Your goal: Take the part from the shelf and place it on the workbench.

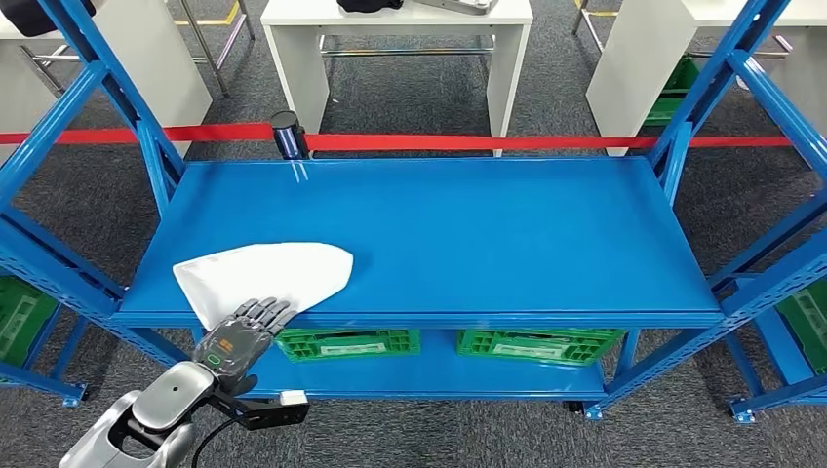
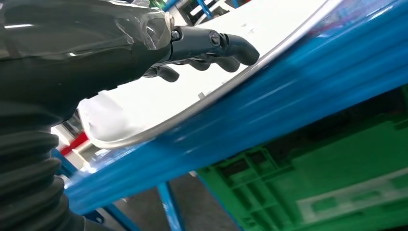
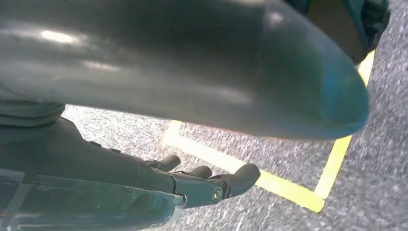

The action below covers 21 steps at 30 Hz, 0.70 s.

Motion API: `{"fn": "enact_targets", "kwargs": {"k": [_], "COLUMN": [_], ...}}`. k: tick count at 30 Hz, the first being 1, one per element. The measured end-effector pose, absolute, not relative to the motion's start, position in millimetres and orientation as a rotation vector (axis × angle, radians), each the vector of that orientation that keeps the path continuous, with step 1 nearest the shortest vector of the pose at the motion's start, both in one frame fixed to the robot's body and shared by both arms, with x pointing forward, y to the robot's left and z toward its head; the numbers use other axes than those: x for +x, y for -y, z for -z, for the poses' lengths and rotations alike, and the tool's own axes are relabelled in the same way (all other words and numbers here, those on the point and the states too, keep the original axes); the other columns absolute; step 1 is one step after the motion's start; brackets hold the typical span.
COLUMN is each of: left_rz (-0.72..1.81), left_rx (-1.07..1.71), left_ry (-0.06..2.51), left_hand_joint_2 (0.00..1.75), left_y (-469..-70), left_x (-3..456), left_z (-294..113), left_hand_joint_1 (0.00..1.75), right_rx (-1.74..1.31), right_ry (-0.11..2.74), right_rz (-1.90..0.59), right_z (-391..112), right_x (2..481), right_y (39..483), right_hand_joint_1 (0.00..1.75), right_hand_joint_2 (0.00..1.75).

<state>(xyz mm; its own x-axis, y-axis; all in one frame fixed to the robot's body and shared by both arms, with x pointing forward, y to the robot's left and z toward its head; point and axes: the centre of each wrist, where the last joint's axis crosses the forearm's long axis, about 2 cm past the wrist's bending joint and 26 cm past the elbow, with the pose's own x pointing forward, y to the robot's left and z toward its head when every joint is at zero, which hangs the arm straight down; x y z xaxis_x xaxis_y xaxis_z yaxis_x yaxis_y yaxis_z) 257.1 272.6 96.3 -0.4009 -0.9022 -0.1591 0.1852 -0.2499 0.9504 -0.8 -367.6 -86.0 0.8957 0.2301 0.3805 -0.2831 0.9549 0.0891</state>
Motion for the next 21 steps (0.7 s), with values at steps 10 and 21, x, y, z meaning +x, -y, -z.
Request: {"fn": "enact_targets", "kwargs": {"k": [10, 21], "left_rz": [1.751, 1.719], "left_rx": [1.19, 1.209], "left_ry": [1.089, 1.078], "left_hand_joint_2": [1.75, 1.75], "left_y": [-285, -285], "left_x": [253, 252], "left_z": [-93, -92], "left_hand_joint_1": [0.0, 0.0], "right_rx": [0.14, 0.136], "right_ry": [0.384, 0.388], "right_rz": [-0.266, -0.263], "right_z": [83, 82], "right_x": [0, -2], "right_y": [367, 367], "right_hand_joint_1": [0.0, 0.0], "right_hand_joint_2": [0.0, 0.0]}}
